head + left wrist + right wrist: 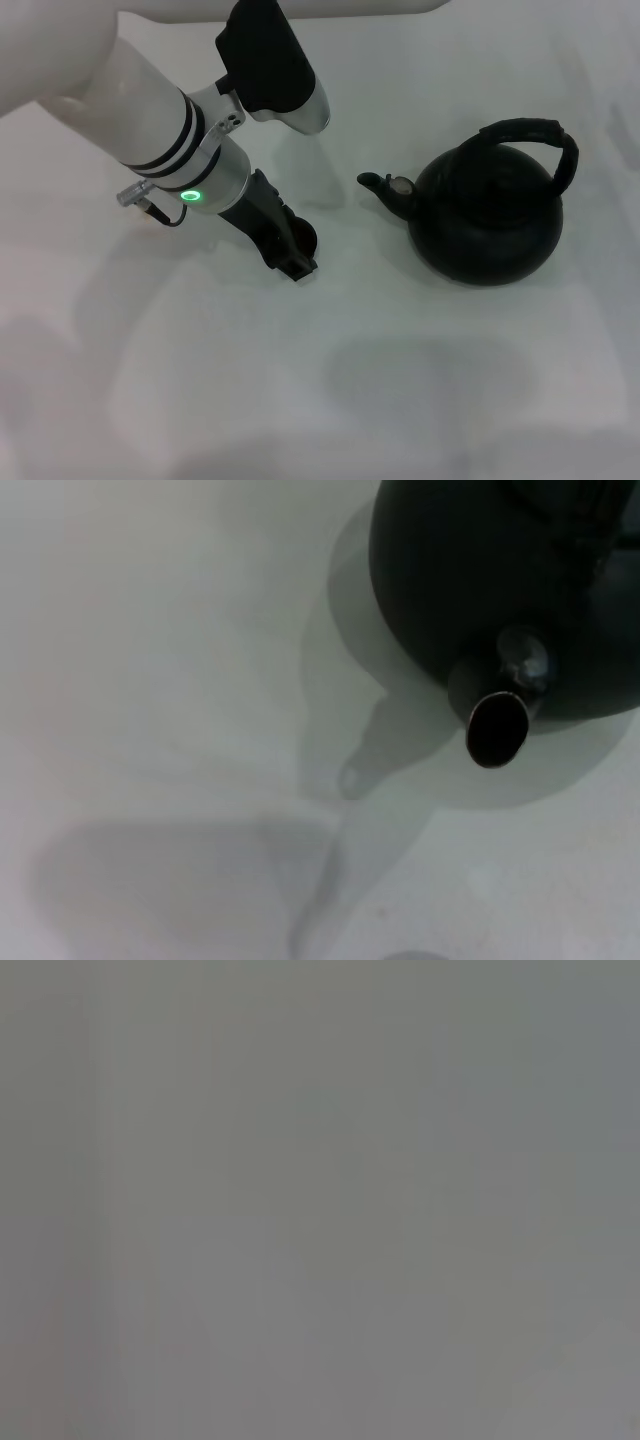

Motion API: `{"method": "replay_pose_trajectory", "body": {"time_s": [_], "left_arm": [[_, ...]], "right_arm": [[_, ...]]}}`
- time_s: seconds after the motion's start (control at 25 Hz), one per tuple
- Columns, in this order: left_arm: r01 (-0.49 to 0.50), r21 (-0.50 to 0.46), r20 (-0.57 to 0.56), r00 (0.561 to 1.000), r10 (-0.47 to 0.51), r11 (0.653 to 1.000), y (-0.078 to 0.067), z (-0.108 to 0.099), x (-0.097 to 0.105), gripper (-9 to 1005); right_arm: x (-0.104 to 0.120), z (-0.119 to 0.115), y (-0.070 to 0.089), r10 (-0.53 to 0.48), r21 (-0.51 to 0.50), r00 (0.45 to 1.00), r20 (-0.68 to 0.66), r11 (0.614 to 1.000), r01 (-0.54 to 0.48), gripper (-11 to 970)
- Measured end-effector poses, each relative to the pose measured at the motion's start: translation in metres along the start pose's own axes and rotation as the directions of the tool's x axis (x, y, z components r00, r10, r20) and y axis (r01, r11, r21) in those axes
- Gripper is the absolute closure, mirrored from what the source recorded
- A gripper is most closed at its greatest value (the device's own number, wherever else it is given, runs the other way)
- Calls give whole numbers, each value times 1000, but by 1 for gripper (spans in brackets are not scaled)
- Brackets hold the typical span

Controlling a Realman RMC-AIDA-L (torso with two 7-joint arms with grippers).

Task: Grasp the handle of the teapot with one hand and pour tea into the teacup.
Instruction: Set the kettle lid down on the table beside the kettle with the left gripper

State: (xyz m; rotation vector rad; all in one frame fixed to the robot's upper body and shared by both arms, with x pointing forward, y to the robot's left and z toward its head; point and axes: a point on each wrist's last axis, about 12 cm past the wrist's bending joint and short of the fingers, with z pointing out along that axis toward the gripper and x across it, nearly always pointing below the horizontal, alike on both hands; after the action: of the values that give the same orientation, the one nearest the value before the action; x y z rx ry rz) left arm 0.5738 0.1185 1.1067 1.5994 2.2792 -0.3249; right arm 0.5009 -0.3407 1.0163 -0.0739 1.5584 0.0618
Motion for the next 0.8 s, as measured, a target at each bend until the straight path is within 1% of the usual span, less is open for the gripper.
{"method": "replay_pose_trajectory", "body": {"time_s": [0.32, 0.52, 0.8], "left_arm": [[14, -9, -1, 1000, -14, 1000, 1, 0, 0, 301], [22, -39, -1, 1000, -22, 999, 3, 0, -1, 301], [4, -48, -1, 1000, -4, 999, 1, 0, -4, 134]], "right_arm": [[0, 0, 1, 1, -1, 1000, 1, 1000, -1, 104], [0, 0, 1, 2, 0, 1000, -2, 1000, -2, 104], [1, 0, 1, 2, 1, 1000, -6, 1000, -2, 104]]}}
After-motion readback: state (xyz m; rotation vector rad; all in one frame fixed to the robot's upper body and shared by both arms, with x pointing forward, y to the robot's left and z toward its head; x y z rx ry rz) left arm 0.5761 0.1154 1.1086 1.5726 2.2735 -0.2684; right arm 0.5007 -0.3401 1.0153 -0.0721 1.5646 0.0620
